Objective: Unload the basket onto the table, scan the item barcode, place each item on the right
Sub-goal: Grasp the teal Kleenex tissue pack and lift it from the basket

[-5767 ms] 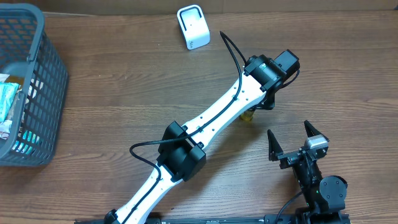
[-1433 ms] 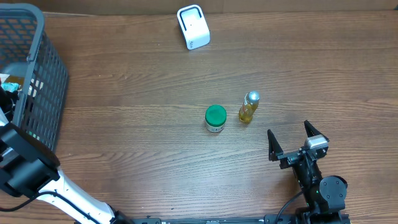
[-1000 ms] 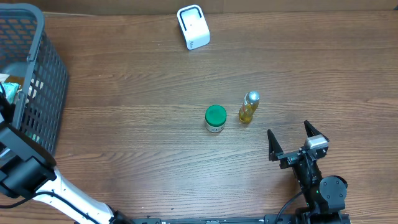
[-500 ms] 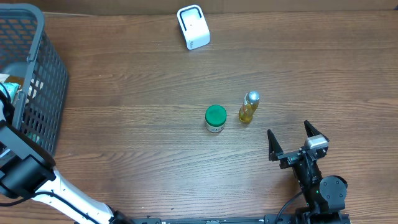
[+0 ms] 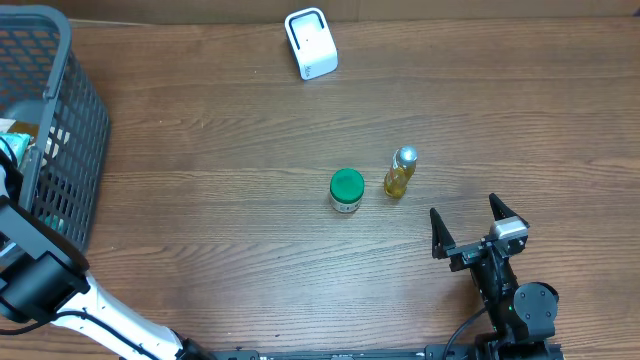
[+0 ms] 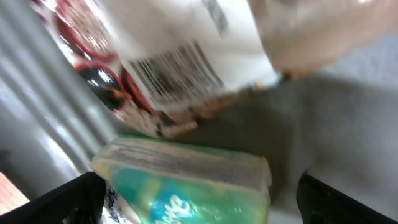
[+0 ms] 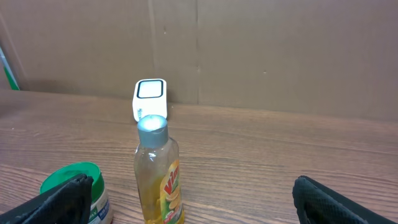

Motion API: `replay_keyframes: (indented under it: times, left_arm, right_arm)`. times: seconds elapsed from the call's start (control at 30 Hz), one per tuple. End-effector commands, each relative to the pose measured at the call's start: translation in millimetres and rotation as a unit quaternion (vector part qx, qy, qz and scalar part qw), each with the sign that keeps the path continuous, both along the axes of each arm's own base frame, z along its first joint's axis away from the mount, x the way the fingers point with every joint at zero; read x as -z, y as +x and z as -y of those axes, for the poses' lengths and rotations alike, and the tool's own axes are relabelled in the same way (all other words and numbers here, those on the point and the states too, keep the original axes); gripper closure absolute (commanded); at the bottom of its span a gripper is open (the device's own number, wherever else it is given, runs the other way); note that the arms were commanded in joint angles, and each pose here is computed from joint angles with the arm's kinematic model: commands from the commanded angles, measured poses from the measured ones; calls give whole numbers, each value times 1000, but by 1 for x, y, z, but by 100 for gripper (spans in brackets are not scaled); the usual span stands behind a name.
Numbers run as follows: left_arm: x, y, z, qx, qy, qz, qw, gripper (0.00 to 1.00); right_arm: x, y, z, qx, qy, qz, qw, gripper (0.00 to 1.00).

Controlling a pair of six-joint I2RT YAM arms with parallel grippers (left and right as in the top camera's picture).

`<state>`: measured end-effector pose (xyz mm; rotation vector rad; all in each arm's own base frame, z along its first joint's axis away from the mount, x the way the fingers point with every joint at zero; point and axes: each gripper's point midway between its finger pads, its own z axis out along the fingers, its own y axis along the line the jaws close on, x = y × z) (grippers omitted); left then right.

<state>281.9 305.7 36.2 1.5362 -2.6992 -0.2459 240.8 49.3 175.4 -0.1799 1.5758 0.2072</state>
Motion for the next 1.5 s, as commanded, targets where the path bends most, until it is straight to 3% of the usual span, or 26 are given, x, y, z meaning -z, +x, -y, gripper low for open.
replay_keyframes:
  times: [0.0, 0.33, 0.97, 1.2, 1.37, 1.47]
  left_arm:
    - [-3, 12, 6, 3, -34, 19, 999, 0]
    - [-22, 8, 3, 2, -28, 3, 1000, 0]
    - [17, -18, 2, -37, -44, -4, 998, 0]
    - [7, -12, -2, -37, -42, 5, 998, 27]
    - [-35, 10, -8, -35, -44, 50, 997, 29]
    - [-89, 22, -20, -32, -15, 81, 996, 31]
  right_arm:
    - [2, 0, -1, -3, 0, 0, 1000, 0]
    - [2, 0, -1, -3, 0, 0, 1000, 0]
    - [3, 0, -1, -3, 0, 0, 1000, 0]
    - [2, 0, -1, -3, 0, 0, 1000, 0]
    - [3, 0, -1, -3, 0, 0, 1000, 0]
    - [3, 0, -1, -3, 0, 0, 1000, 0]
